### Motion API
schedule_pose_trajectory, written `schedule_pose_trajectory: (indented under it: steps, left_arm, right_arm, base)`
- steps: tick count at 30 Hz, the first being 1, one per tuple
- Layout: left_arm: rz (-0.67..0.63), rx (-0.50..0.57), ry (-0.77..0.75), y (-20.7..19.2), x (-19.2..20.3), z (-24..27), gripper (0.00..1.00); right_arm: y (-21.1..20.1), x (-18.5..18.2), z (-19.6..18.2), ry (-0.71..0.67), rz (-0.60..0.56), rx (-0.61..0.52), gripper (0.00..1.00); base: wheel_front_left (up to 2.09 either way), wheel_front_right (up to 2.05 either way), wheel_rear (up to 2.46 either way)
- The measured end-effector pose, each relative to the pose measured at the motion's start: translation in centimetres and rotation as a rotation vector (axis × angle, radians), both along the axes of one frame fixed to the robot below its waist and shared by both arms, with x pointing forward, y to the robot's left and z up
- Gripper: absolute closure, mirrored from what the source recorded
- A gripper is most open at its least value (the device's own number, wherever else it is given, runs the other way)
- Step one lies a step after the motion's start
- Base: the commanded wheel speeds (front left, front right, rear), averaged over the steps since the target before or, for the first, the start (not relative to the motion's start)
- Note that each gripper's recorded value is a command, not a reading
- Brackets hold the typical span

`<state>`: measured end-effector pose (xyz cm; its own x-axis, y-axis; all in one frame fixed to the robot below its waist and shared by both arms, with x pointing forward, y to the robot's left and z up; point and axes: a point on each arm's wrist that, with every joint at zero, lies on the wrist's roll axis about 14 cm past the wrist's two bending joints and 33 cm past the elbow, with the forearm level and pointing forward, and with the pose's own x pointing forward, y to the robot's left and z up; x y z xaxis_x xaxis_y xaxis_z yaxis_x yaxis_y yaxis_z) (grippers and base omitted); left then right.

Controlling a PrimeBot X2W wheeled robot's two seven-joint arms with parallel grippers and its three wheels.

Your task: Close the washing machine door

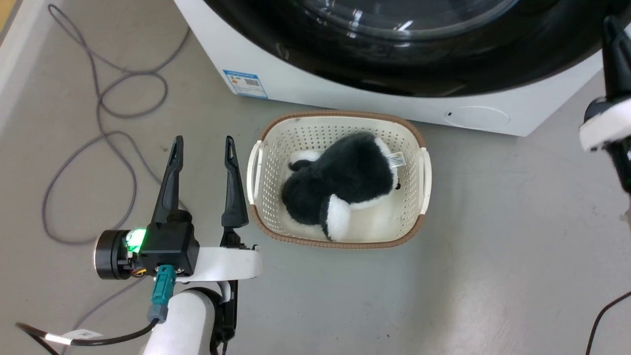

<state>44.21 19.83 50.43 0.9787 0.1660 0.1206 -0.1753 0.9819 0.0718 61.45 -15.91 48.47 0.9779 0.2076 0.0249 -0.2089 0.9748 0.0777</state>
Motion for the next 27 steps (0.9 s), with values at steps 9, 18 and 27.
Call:
schedule_pose_trajectory:
  steps: [9, 18, 27]
  left_arm:
    - [0.009, 0.001, -0.003, 0.3, 0.1, 0.1, 0.0]
    - [0.006, -0.008, -0.022, 0.0, -0.9, 1.1, 0.0]
    - [-0.044, -0.002, -0.065, -1.6, -1.6, 2.8, 0.0]
  right_arm:
    - [-0.6, 1.1, -0.1, 0.016, -0.037, -0.012, 1.0]
    - [-0.5, -3.5, 5.1, -0.138, -0.031, -0.032, 1.0]
    - [-3.1, -10.7, 10.3, -0.299, -0.124, -0.077, 1.0]
  base:
    - [0.0, 0.0, 0.0]
    - [0.0, 0.0, 0.0]
    - [0.0, 0.0, 0.0]
